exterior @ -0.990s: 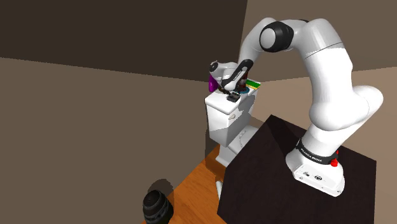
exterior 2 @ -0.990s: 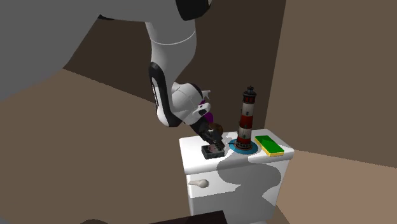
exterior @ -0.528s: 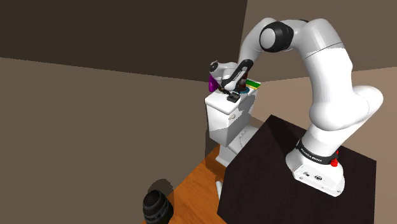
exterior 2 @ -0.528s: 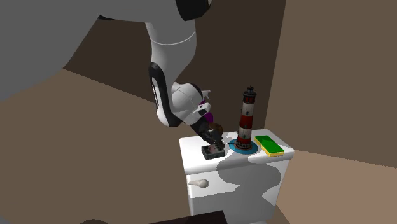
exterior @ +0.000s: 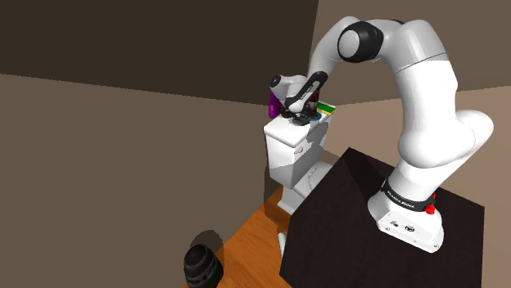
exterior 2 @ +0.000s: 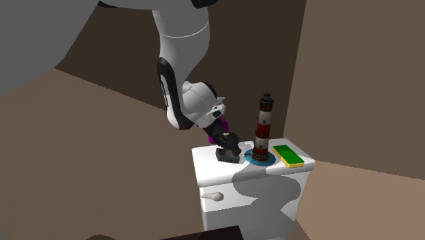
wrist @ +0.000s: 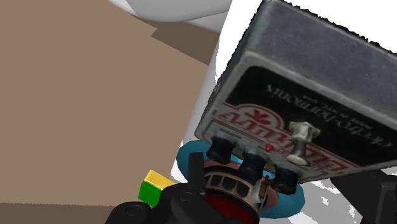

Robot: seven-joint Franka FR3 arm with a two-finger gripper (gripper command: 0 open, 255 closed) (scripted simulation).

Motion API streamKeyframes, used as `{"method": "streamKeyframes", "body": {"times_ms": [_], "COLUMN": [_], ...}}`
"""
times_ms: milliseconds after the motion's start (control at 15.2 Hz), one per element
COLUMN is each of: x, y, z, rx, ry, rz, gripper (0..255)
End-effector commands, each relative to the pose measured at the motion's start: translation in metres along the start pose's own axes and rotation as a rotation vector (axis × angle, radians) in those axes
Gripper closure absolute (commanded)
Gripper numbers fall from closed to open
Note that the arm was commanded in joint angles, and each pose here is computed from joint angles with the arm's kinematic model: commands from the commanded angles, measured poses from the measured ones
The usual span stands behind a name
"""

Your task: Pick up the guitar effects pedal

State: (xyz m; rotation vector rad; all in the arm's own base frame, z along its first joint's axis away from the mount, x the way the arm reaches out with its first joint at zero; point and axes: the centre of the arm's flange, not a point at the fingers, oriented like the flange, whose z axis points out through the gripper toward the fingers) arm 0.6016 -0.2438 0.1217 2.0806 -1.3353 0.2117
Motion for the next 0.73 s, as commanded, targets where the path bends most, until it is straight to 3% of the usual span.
{"method": "streamKeyframes", "body": {"times_ms": [0,660], "x": [0.005,0.025], "y": [0.005,0.024], "z": [-0.009,-0.042], "rx": [0.000,0.000], "ry": [0.000,0.000], "rz": [0.000,0.000], "gripper": [255,255]}}
